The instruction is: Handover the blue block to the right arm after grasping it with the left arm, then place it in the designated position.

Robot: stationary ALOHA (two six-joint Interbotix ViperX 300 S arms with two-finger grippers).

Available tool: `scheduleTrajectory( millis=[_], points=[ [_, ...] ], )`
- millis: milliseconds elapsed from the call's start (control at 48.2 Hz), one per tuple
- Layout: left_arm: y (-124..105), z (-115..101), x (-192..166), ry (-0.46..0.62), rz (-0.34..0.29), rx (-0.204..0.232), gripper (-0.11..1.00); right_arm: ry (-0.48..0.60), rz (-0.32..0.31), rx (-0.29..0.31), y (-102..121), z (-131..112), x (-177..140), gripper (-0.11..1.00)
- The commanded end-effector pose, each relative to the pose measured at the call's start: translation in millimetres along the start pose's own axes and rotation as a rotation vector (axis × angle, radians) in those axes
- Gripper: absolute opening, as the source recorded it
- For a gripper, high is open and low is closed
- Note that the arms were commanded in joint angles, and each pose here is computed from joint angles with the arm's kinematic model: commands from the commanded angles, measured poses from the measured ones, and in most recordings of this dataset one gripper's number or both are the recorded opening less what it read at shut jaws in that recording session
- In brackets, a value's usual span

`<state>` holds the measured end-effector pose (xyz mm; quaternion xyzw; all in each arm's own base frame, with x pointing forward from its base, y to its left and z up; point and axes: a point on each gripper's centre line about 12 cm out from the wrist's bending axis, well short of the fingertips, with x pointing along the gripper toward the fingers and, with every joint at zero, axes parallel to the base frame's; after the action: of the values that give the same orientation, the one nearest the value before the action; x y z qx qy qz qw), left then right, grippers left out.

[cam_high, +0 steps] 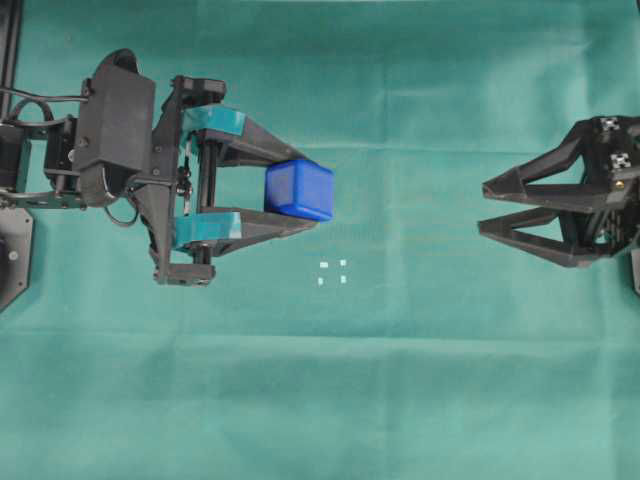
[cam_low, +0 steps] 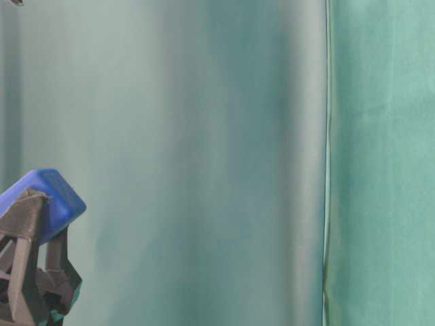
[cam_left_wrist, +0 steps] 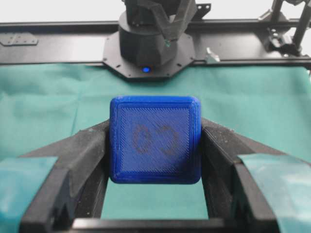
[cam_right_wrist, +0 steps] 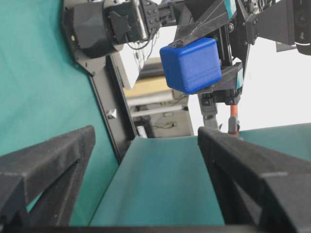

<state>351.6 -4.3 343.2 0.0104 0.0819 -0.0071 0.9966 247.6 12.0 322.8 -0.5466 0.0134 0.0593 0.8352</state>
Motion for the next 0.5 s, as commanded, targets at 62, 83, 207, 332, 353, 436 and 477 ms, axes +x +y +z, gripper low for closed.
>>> scheduleTrajectory(
  millis=[62, 83, 207, 332, 353, 436, 477],
  points=[
    [0.8, 11.1, -4.1, -0.034, 0.002, -0.002, 0.47, -0.021, -0.029, -0.002, -10.9, 5.9, 0.5, 0.94],
    [0.8, 11.5, -4.5, -0.035, 0.002, -0.003, 0.47, -0.021, -0.029, 0.001, -10.9, 5.9, 0.5, 0.94],
    [0.8, 11.3, -4.5, -0.034, 0.002, -0.003, 0.47, -0.019, -0.029, -0.002, -11.1, 5.5, 0.5, 0.94],
    [0.8, 11.5, -4.5, -0.035, 0.002, -0.003, 0.47, -0.021, -0.030, -0.002, -11.2, 6.0, 0.2, 0.94],
    [0.8, 12.2, -4.5, -0.037, 0.002, -0.002, 0.47, -0.021, -0.030, -0.001, -11.5, 6.1, 0.5, 0.94],
    [0.8, 10.9, -4.1, -0.032, 0.002, -0.002, 0.47, -0.021, -0.030, -0.002, -11.5, 6.1, 0.5, 0.94],
    [0.8, 11.3, -4.5, -0.034, 0.002, -0.003, 0.47, -0.020, -0.031, -0.002, -11.6, 5.8, 0.5, 0.94]
  ],
)
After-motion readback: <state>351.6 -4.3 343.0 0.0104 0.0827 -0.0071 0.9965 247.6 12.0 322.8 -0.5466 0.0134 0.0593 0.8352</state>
